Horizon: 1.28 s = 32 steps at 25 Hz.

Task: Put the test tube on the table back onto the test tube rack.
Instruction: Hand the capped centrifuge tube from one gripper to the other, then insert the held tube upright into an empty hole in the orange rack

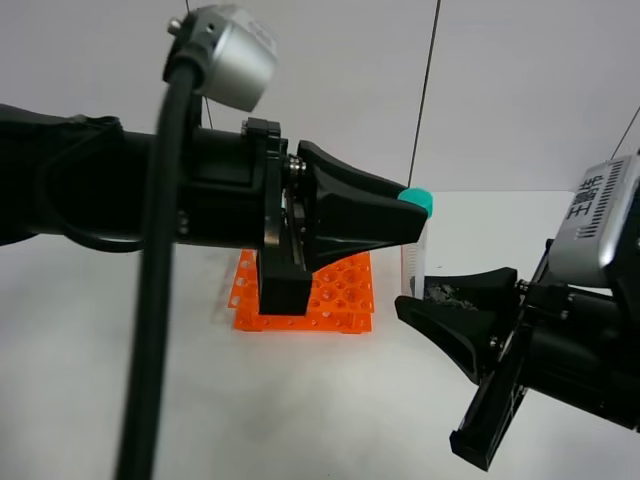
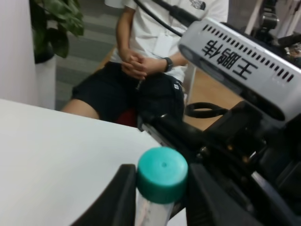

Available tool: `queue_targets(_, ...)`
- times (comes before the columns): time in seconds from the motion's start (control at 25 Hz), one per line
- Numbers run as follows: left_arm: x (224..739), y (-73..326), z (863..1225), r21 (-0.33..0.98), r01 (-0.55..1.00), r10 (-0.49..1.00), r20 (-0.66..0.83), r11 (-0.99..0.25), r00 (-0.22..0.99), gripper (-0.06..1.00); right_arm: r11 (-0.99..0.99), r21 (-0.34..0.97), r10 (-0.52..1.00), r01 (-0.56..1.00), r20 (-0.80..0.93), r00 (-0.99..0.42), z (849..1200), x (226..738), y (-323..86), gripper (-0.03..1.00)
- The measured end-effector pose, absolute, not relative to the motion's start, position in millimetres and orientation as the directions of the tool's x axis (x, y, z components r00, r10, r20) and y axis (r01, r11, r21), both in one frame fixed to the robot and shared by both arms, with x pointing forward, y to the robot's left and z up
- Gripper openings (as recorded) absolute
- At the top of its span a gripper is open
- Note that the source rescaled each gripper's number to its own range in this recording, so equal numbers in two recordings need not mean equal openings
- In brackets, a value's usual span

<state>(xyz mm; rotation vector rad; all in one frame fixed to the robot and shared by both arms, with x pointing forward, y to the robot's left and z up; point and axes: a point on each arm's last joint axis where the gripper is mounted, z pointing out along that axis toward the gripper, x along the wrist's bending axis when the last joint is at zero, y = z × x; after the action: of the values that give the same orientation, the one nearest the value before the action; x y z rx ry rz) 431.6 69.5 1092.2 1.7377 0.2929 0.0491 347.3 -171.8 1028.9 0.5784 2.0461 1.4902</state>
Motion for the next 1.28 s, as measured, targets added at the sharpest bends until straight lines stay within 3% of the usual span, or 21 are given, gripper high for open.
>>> queue_targets(0.16, 437, 65, 1102, 0.978, 0.148, 0.222, -0.113, -0.145, 0.968, 0.12, 0.303, 0.953, 0.624, 0.003, -0.196, -0.757, 1027, 352, -167, 0.01)
queue_targets(0.56, 439, 65, 1105, 0.980, 0.147, 0.232, -0.113, -0.137, 0.966, 0.13, 0.270, 0.962, 0.636, -0.027, -0.200, -0.745, 1031, 354, -167, 0.01)
queue_targets(0.72, 439, 65, 1105, 0.980, 0.147, 0.232, -0.113, -0.137, 0.966, 0.02, 0.263, 0.964, 0.639, -0.029, -0.197, -0.743, 1031, 354, -167, 0.01)
queue_targets(1.2, 443, 66, 1103, 0.978, 0.145, 0.284, -0.098, -0.148, 0.954, 0.01, 0.170, 0.983, 0.658, 0.076, -0.056, -0.751, 1031, 353, -165, 0.01)
queue_targets(1.28, 443, 66, 1103, 0.978, 0.146, 0.283, -0.100, -0.147, 0.954, 0.01, 0.156, 0.984, 0.642, 0.087, -0.034, -0.766, 1031, 350, -163, 0.09)
